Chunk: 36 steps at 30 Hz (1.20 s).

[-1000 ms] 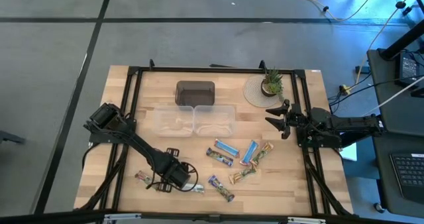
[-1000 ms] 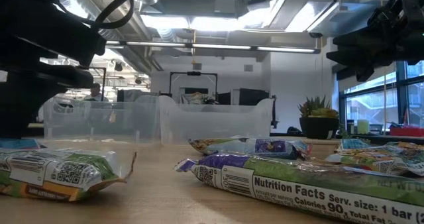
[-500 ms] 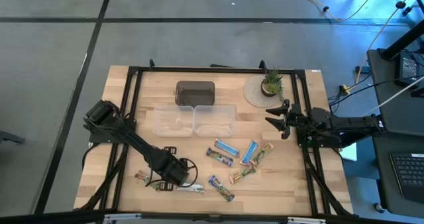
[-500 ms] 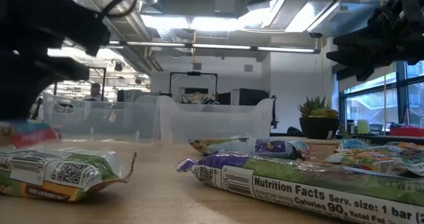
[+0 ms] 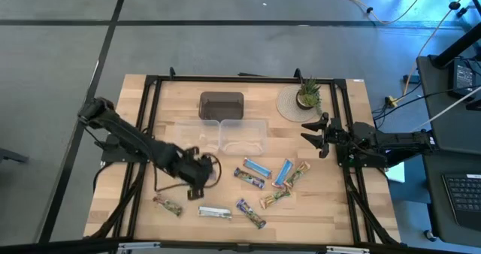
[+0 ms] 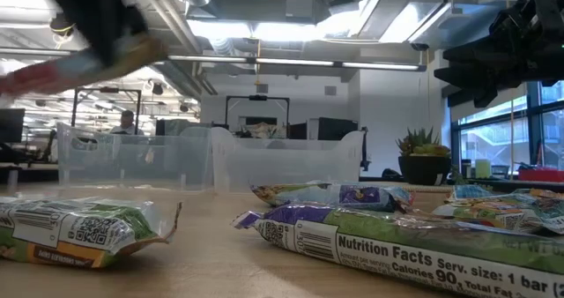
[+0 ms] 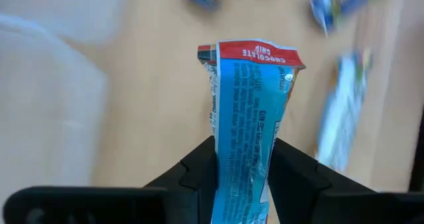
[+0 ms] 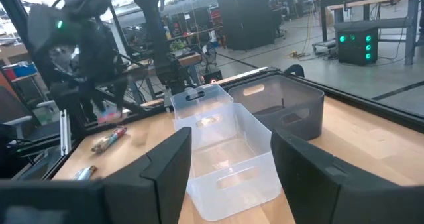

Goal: Pick and place Granola Bars by type
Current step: Put the red granola bar into the black bin

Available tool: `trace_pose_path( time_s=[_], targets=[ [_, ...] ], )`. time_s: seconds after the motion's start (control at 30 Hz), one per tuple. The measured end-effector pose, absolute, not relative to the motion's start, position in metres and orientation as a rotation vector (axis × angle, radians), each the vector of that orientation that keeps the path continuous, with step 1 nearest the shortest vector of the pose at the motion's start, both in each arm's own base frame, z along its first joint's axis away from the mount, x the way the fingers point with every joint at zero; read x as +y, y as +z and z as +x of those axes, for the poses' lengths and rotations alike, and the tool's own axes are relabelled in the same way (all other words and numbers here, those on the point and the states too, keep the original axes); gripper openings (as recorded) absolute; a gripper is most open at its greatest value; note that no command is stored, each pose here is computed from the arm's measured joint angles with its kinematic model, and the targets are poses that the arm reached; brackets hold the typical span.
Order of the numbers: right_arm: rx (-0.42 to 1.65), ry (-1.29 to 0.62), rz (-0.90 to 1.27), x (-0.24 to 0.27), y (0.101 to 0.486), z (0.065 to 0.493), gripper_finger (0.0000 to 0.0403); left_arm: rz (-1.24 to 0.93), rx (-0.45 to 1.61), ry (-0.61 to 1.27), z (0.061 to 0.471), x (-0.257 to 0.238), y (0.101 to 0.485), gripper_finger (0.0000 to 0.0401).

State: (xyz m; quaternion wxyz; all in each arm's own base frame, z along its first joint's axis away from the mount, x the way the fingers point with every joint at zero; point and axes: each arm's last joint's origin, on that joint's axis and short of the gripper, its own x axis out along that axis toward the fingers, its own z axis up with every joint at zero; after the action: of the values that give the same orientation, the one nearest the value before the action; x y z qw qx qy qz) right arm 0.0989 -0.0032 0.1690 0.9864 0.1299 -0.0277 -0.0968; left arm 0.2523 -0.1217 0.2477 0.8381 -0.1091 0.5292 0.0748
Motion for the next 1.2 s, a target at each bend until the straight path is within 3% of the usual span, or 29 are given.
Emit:
trace_pose_path(
  time_s=[0.33,0.53,0.73,1.2],
  targets=[
    [-0.056,-0.194,0.264,-0.003,0.169,0.099,0.0210,-0.022,0.812,0.465,0.243,-0.049,0.297,0.0111],
    [-0.056,-0.194,0.264,-0.003,0.169,0.099,0.0210,0.120,0.673,0.758,0.250,-0.009,0.309,0.0111],
    [-0.059,-0.194,0.292,-0.003,0.169,0.099,0.0210,0.118,0.636,0.883,0.253,0.014,0.313,0.0111],
    [-0.068,-0.191,0.390,-0.003,0.169,0.099,0.0210,-0.051,0.740,0.634,0.262,0.096,0.301,0.0111]
  ],
)
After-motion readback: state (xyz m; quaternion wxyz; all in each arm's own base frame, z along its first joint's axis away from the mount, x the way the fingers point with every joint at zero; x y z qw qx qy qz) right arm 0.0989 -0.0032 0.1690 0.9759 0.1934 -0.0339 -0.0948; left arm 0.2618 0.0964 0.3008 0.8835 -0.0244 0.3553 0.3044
